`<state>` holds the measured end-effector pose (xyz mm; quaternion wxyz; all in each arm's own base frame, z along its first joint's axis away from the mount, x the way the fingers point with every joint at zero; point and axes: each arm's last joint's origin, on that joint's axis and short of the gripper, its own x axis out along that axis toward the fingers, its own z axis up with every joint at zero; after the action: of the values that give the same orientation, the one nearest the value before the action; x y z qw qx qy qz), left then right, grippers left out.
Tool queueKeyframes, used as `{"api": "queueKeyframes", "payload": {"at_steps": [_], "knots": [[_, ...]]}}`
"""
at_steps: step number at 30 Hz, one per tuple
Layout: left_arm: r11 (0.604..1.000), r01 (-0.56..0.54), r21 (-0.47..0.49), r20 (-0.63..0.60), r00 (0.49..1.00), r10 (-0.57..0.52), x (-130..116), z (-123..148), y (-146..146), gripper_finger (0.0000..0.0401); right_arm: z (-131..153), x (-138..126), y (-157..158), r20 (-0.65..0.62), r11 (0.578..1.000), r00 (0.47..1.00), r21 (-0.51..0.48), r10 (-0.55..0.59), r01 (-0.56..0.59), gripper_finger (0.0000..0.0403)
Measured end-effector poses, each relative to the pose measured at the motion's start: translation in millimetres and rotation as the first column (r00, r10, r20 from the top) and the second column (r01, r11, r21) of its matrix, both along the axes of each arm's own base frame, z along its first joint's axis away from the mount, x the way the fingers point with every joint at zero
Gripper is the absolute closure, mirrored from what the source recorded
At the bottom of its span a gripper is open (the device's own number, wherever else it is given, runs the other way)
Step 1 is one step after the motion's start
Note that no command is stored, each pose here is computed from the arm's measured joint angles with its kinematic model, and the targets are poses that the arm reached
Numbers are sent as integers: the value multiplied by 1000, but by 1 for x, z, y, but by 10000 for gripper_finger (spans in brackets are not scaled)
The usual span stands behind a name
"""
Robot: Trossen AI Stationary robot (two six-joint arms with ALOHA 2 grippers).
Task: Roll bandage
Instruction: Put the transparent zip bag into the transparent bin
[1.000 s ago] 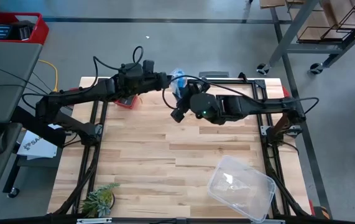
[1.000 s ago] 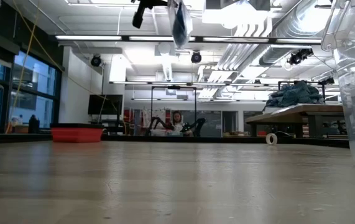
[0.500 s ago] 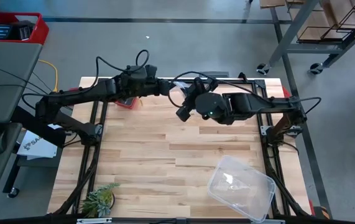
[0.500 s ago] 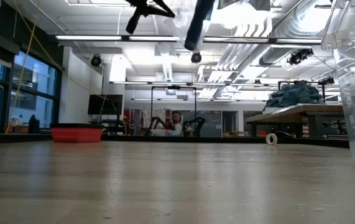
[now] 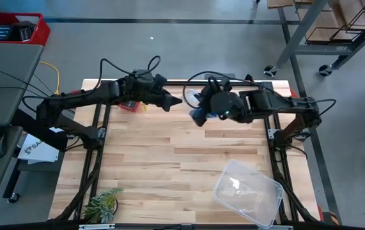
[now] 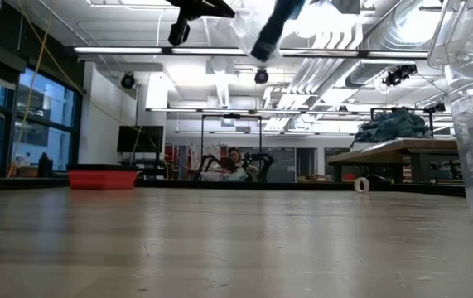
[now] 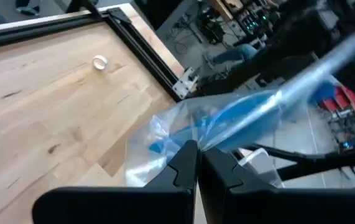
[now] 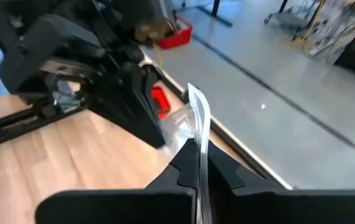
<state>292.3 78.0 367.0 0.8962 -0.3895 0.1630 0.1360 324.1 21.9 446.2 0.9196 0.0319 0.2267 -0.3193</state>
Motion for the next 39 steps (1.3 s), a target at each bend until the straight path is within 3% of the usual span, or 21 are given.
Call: {"api": "queueKeyframes", "payload": {"at_steps": [5,12,15,21,23,29,33,39], "knots": [[999,31,6,9,999,-31,0,1,0,371,8,-18,-5,-7,997,999,70,36,-35,403],[974,222,37,10,975,-223,1,0,-8,295,8,-28,-6,-51,986,993,136,107,-99,403],[959,277,57,-45,960,-275,0,-5,-15,261,10,-42,-6,-84,978,988,174,131,-115,403],[930,359,75,-189,921,-340,-3,-20,-31,205,26,-77,-2,-27,947,984,279,175,-161,403],[928,363,87,-234,913,-335,-4,-29,-35,192,32,-87,4,13,909,968,342,249,-238,403],[951,305,41,-211,933,-290,1,-70,-42,178,34,-107,39,84,713,907,589,413,-379,403],[970,237,-47,-136,961,-241,1,-102,-43,178,23,-113,72,3,644,901,698,434,-312,403],[973,156,-168,-119,977,-177,-10,-145,-45,178,-11,-121,120,-209,615,886,782,414,-103,403]]}}
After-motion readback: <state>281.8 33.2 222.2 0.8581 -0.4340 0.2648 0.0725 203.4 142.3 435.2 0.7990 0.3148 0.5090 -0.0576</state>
